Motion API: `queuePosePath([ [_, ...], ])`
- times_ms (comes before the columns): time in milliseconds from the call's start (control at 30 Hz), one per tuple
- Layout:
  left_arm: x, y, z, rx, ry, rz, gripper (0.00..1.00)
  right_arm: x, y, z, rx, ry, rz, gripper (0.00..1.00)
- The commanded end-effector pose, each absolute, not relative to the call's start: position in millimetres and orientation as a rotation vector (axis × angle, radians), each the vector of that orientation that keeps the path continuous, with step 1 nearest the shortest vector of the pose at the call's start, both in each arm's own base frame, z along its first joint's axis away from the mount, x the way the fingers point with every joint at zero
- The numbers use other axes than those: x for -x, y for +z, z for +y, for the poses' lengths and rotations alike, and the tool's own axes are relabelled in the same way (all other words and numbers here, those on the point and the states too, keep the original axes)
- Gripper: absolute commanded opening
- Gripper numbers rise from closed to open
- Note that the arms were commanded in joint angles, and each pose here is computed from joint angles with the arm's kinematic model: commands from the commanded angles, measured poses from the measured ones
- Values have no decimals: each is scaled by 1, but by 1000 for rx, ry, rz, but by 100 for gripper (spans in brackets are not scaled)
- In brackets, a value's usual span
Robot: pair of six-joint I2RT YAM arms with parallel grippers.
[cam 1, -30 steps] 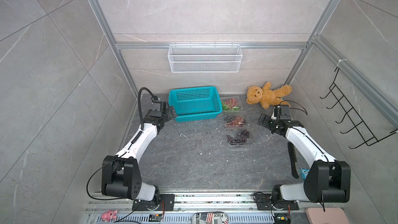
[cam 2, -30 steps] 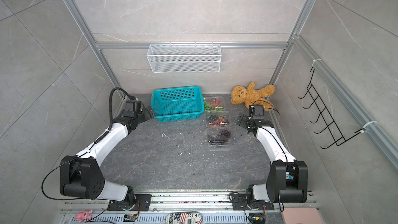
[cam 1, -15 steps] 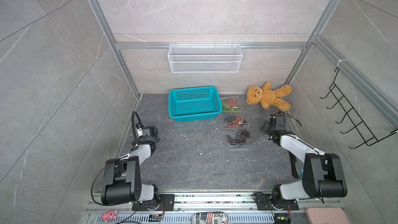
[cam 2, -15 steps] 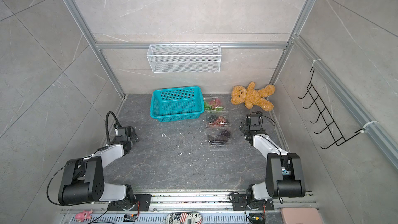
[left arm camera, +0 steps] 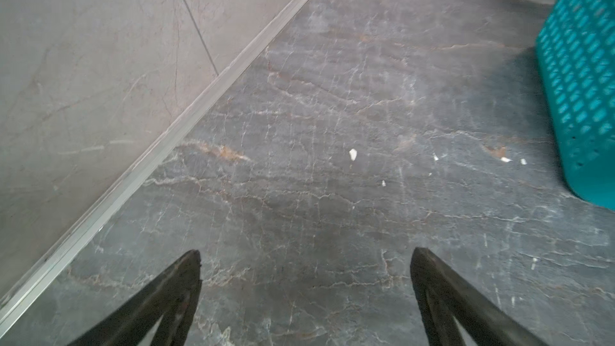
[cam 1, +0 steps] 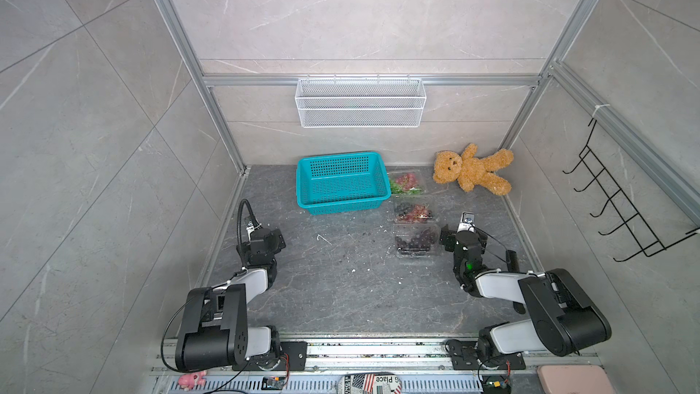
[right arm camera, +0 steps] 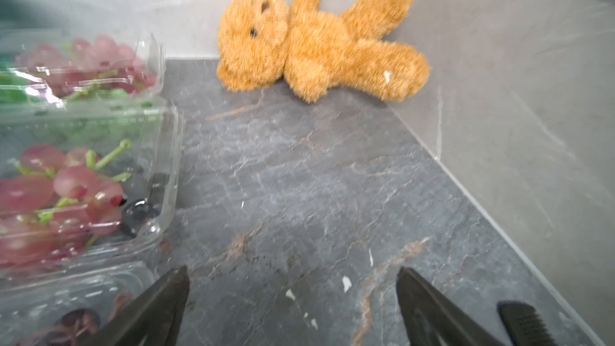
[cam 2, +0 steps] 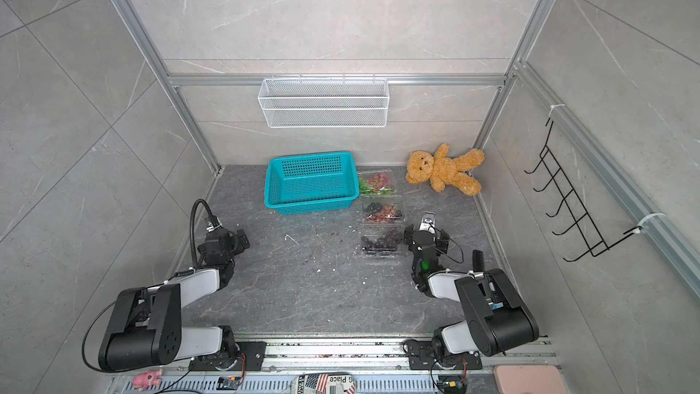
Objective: Pack grapes into containers
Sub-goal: Reset both arms
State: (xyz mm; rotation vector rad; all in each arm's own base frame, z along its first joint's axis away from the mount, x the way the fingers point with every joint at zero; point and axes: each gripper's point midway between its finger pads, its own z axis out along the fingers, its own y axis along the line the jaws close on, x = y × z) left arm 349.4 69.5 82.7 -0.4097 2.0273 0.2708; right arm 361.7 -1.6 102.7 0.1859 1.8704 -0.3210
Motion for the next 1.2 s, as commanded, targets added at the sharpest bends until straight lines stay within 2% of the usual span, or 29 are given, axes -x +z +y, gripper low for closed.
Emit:
queuePosePath([
  [0,-370,102,62,323,229,1937,100,-362,122,-4,-191,-327,1776,99],
  [67,-384,94,51,238,200,1960,100,-365,121,-4,-184,-321,1783,99],
  [300,-380,88,44,198,169,1931,100,-370,107,-6,-158,-195,1837,99],
  [467,-380,87,43,198,160,1945,100,-384,102,-9,-164,-189,1843,99],
  [1167,-380,87,43,193,168,1944,100,-383,98,-14,-183,-171,1880,99],
])
